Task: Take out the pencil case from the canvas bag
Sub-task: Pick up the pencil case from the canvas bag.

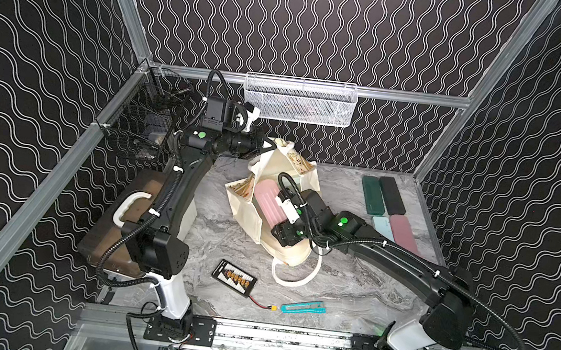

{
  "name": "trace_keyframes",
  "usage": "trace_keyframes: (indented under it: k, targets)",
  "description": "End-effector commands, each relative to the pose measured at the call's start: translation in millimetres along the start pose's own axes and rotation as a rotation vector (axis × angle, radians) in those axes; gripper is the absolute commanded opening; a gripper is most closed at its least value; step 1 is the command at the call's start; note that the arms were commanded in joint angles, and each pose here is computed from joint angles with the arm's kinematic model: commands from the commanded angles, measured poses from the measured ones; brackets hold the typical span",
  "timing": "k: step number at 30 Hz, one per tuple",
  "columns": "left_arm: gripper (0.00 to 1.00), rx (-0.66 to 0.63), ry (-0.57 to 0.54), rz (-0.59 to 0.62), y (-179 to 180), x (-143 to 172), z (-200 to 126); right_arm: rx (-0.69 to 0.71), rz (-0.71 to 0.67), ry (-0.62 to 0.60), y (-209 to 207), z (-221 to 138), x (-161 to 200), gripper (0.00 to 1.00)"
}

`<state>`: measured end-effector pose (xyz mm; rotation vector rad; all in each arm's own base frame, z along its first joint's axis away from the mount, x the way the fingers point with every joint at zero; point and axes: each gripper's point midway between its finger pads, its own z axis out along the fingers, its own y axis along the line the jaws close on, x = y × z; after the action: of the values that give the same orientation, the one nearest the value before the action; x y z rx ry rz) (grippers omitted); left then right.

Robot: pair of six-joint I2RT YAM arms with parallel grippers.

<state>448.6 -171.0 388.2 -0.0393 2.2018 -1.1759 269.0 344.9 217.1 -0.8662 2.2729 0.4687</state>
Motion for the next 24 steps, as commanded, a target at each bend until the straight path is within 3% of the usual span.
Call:
trace_keyframes:
  k: [1,15,24]
  targets:
    - [0.00,-0.017,-0.064,0.078,-4,-16,-3,-0.024,-0.019,-0.091,4,-14,-16,0.60]
    - [0.00,-0.292,-0.196,0.082,29,-34,-28,0.038,-0.071,-0.238,-13,-73,-22,0.56]
    - [0.00,-0.401,-0.255,0.074,40,-39,-46,0.143,0.067,-0.198,-82,-85,0,0.56]
